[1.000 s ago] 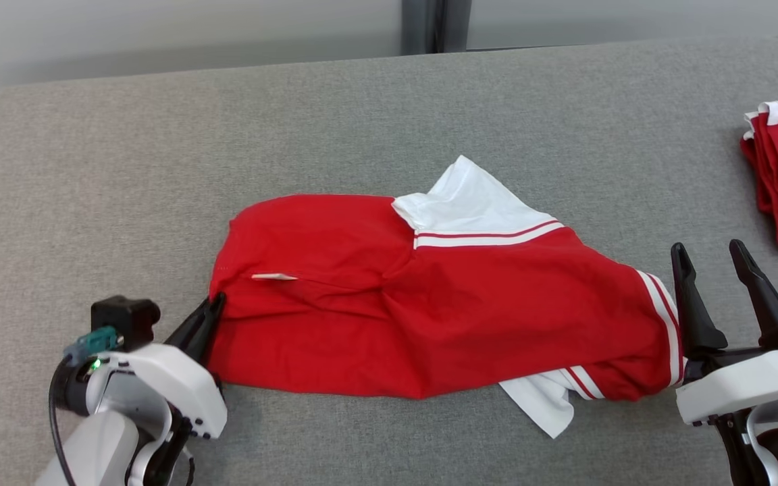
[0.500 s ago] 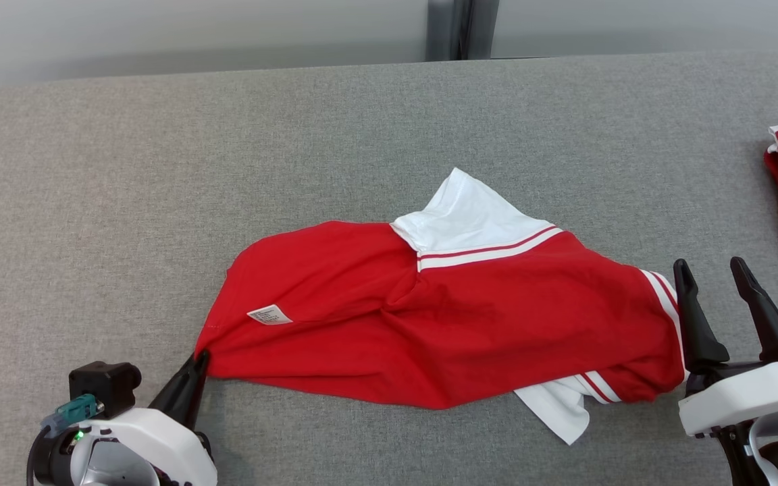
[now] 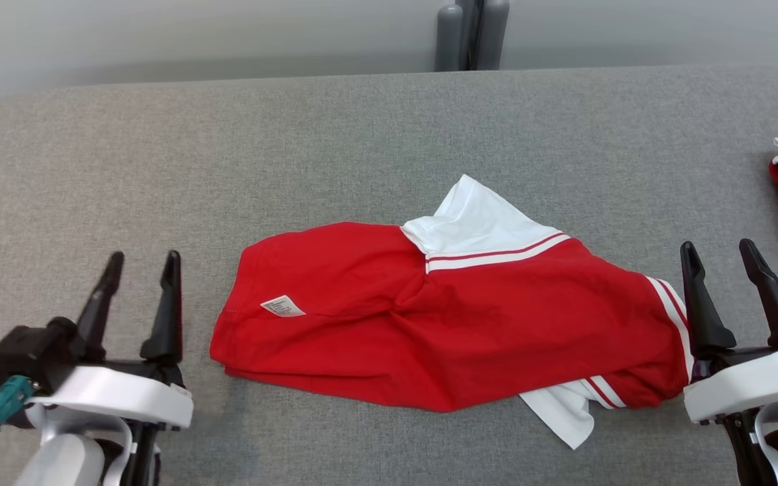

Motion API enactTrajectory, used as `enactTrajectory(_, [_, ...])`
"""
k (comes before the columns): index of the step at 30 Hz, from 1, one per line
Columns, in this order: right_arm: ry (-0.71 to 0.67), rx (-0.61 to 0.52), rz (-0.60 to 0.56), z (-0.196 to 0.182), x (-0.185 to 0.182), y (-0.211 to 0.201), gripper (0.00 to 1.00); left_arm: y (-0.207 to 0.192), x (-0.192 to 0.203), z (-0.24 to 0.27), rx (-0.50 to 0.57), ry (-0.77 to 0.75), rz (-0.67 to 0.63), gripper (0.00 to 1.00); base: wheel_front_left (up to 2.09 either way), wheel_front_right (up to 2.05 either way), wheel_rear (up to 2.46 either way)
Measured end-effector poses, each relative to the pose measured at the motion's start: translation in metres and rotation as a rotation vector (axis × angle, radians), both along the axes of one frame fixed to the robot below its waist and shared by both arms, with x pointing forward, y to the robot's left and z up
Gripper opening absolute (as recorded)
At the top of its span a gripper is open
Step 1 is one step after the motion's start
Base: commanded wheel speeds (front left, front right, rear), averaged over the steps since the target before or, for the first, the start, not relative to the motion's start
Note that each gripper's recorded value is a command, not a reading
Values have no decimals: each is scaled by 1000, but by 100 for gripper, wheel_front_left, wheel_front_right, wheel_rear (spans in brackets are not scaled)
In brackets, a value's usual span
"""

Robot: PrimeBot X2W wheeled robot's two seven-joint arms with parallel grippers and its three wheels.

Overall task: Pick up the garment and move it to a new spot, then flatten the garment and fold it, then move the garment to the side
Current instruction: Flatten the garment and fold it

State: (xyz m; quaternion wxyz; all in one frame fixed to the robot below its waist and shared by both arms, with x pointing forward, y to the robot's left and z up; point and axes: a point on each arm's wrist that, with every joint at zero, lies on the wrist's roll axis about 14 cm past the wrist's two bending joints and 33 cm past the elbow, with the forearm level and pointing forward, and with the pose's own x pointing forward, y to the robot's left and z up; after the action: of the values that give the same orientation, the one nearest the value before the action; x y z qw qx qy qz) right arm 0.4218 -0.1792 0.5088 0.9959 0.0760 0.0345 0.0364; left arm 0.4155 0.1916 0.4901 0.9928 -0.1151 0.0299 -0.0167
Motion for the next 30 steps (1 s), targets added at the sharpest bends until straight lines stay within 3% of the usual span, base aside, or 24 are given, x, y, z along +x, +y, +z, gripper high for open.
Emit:
enactTrajectory(6, [-23,-10,12,11,0,4,100,17,1,31,60,-96,54,100,0,0,0])
enactTrajectory(25, [-4,-29,32,7,7,8,100,21,-9,29,89,-63,64,100,0,0,0])
enactTrajectory(30, [-9,-38,60,9,26,10,100,22,-6,27,94,-60,67,100,0,0,0])
